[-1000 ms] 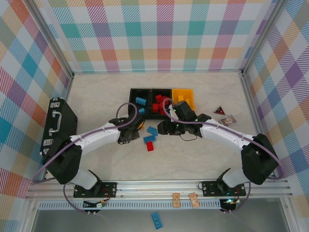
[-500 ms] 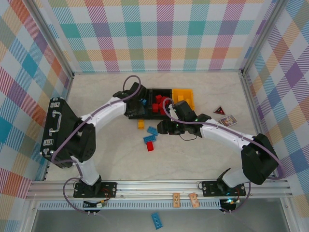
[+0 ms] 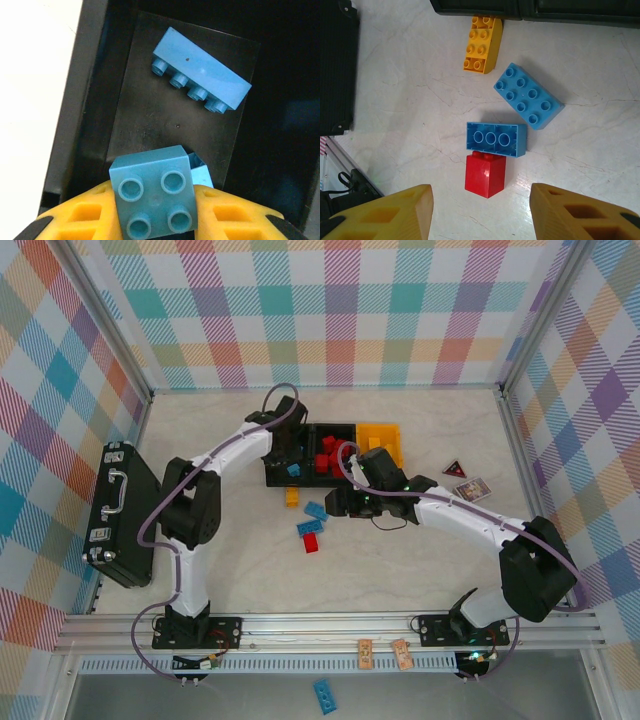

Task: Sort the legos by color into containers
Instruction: Place the lego on the lego.

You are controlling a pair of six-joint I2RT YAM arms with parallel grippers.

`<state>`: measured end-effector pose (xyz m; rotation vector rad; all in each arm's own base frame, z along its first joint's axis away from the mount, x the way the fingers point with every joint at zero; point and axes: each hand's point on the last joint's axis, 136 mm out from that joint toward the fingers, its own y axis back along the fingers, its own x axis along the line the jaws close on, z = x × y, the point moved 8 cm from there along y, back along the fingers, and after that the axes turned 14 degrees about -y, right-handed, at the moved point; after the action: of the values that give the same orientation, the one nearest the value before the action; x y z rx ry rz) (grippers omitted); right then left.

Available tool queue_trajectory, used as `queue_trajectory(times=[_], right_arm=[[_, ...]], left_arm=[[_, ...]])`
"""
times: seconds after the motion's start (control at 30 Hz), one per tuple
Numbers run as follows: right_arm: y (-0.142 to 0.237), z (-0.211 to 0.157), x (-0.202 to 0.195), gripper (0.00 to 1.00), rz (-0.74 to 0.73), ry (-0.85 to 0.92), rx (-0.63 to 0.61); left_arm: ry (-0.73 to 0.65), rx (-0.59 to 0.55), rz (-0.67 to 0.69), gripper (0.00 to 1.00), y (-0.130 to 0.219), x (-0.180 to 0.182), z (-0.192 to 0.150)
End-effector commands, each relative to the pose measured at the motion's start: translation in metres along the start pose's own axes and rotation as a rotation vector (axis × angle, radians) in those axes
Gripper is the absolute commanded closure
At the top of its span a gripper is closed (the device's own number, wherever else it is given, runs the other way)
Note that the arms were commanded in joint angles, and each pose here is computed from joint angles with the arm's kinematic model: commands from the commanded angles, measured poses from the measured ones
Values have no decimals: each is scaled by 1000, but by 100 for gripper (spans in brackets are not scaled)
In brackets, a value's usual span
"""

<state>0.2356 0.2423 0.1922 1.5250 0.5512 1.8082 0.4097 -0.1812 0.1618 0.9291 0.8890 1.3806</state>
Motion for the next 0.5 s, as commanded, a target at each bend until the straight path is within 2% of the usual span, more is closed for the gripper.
queue_trajectory(times=[0.0,0.1,0.3,0.47], right_arm=[[-3,-1,1,46,17,-9,8],[-3,-2,0,46,15,-9,8],[-3,-2,0,46,20,-14,8],[-1,-2,0,46,15,-11,3]], left_arm=[[-12,13,5,68,2,3,4],[-11,16,8,64,-1,3,4],[-8,10,-4,49,2,2,5],[-5,-8,-45,47,16,0,7]])
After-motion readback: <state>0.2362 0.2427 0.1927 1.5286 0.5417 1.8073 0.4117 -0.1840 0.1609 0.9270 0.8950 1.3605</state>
